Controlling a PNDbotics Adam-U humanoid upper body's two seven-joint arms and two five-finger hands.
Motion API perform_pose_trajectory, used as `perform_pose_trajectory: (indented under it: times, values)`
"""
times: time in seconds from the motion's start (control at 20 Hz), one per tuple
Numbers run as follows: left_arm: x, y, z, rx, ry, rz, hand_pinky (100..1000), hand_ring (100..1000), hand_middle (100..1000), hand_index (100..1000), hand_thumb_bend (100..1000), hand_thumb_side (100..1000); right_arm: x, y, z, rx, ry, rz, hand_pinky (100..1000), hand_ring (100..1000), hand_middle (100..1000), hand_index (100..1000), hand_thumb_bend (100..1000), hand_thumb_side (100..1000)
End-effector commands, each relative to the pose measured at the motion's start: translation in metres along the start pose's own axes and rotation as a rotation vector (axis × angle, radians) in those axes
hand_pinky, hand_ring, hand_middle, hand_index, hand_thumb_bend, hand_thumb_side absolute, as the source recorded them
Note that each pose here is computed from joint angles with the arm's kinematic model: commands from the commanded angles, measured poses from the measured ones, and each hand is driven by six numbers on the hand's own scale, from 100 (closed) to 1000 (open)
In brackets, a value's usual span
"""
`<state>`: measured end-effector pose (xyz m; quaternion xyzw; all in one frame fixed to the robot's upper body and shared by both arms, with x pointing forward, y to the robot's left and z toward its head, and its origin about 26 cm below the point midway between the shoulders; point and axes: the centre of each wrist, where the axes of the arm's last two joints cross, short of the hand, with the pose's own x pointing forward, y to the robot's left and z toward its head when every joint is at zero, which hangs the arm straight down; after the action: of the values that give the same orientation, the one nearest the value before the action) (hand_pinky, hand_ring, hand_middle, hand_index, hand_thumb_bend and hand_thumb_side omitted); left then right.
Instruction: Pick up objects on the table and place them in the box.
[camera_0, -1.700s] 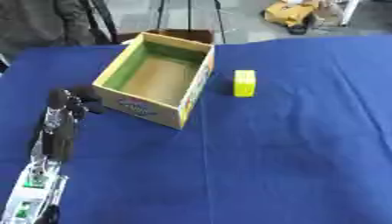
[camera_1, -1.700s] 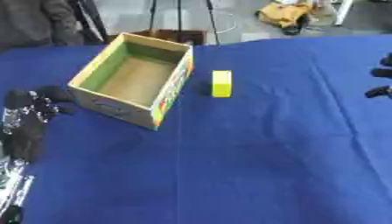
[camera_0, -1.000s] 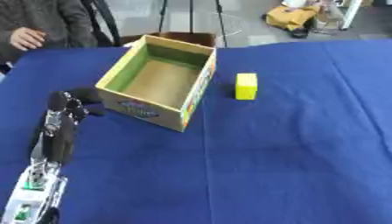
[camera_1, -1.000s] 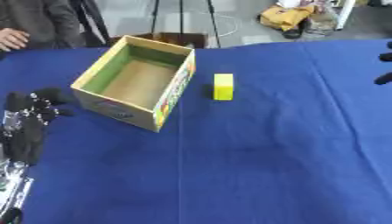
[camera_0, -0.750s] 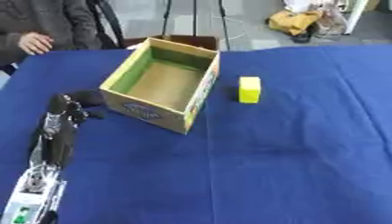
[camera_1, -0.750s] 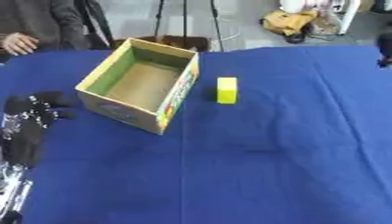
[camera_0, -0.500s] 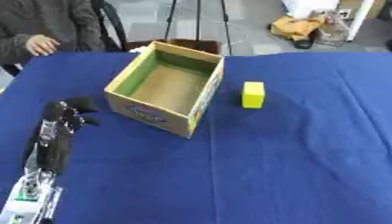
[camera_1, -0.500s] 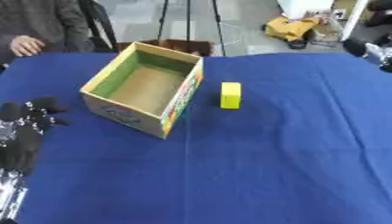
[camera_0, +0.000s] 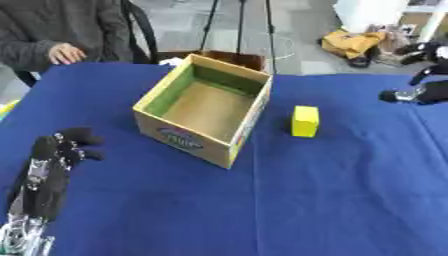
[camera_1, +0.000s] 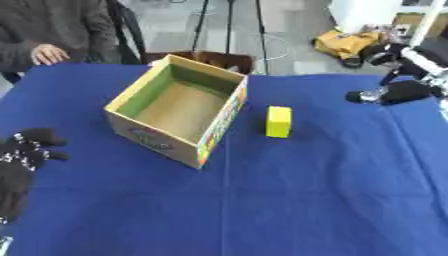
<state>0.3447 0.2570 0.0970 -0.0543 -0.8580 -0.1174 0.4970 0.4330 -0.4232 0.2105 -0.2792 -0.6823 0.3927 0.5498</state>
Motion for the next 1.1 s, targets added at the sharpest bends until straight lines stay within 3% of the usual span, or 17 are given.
perform_pose_trajectory:
  times: [0.05, 0.2, 0.7, 1.1]
  values:
    - [0.01, 0.003, -0.006, -0.015, -0.035, -0.013, 587, 699, 562, 725, 815, 893, -0.001, -0.016, 0.001, -0.019, 0.004, 0.041, 573, 862, 877, 873, 683, 281]
    - [0.01, 0.003, -0.006, -0.014, -0.036, -0.012, 586, 698, 561, 725, 819, 894, -0.001, -0.014, 0.0, -0.012, 0.001, 0.044, 593, 883, 887, 881, 672, 250]
    - [0.011, -0.004, -0.011, -0.034, -0.049, 0.005, 585, 698, 560, 724, 824, 894, 0.03, 0.017, -0.038, 0.122, -0.082, 0.022, 615, 903, 904, 888, 686, 255]
    - [0.01, -0.007, -0.011, -0.038, -0.048, 0.013, 585, 697, 559, 723, 826, 895, 0.045, 0.041, -0.054, 0.196, -0.122, 0.008, 618, 903, 902, 889, 705, 272]
